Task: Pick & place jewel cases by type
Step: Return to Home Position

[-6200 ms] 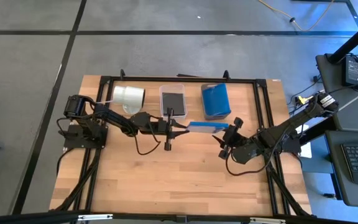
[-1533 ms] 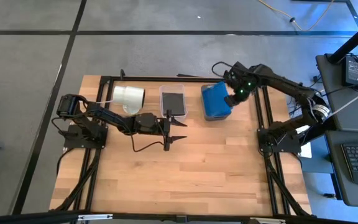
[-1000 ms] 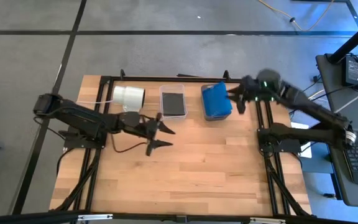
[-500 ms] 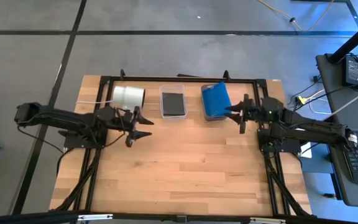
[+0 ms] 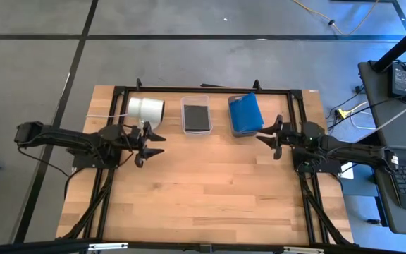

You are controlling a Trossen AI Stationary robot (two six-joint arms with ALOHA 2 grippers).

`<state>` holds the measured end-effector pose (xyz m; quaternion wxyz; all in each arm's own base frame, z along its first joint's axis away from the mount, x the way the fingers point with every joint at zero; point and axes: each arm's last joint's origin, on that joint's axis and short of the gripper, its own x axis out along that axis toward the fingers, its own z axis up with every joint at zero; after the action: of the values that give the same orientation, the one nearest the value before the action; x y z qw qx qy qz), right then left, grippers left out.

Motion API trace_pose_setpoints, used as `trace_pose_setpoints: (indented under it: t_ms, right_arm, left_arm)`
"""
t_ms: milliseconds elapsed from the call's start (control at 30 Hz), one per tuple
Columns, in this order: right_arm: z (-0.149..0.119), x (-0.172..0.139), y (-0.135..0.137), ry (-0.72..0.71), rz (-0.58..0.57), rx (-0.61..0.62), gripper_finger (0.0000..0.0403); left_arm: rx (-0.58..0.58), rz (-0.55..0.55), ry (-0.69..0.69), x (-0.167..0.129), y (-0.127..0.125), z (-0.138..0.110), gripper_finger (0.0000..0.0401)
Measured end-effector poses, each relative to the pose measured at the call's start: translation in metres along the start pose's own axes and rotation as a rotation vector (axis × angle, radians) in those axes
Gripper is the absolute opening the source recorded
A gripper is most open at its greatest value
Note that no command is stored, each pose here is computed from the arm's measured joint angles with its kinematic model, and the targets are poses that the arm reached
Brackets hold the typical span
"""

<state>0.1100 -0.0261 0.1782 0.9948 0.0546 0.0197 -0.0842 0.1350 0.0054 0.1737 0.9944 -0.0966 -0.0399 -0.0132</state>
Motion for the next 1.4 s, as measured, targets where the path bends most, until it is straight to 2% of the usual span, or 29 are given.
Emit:
trace_pose_setpoints:
  t_ms: [100, 300, 700, 933, 1100, 1400]
  right_arm:
    - [0.001, -0.004, 0.000, -0.035, -0.007, 0.018, 0.0140]
    - [-0.003, -0.011, 0.000, -0.012, -0.026, 0.023, 0.0140]
    - [-0.007, -0.017, -0.001, -0.075, -0.066, -0.019, 0.0140]
    - [-0.008, -0.016, -0.002, -0.117, -0.065, -0.045, 0.0140]
    - [-0.010, -0.015, -0.004, -0.099, -0.141, -0.060, 0.0140]
    - [-0.010, -0.015, -0.004, -0.092, -0.136, -0.056, 0.0140]
  left_arm:
    - [0.000, 0.003, 0.003, -0.004, 0.000, 0.001, 0.0226]
    - [0.025, 0.006, -0.003, -0.015, -0.002, 0.004, 0.0230]
    - [0.028, 0.085, -0.016, -0.038, -0.001, 0.003, 0.0228]
    - [0.019, 0.118, 0.019, -0.038, 0.001, -0.001, 0.0228]
    - [0.026, 0.109, 0.027, -0.038, 0.000, -0.001, 0.0227]
    - [0.028, 0.109, 0.024, -0.038, 0.000, -0.001, 0.0228]
